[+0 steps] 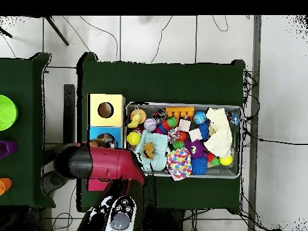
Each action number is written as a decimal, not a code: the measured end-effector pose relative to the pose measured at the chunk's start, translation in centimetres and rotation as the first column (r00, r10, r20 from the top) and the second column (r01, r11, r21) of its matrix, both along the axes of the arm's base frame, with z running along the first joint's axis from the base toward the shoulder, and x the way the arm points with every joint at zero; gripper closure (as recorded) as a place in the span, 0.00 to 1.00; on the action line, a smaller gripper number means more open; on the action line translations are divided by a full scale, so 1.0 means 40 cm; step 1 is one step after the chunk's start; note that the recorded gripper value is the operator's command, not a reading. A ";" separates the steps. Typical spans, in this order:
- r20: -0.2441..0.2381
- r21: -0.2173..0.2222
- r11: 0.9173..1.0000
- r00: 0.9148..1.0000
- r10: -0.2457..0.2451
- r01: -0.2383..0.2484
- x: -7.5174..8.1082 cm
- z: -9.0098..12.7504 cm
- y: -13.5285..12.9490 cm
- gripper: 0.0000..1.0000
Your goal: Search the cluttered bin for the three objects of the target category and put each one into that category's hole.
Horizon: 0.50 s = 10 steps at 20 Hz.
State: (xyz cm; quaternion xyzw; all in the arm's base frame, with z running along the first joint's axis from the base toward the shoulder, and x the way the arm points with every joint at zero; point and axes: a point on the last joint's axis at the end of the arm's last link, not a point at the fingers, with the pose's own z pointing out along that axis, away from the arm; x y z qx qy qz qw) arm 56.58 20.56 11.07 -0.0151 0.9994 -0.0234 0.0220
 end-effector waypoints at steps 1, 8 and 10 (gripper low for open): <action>0.002 0.001 1.000 1.000 -0.001 0.001 0.000 0.000 0.000 1.00; 0.009 0.002 1.000 1.000 -0.005 0.005 -0.002 -0.002 0.004 1.00; 0.015 0.001 1.000 1.000 -0.004 0.004 -0.006 -0.005 0.006 1.00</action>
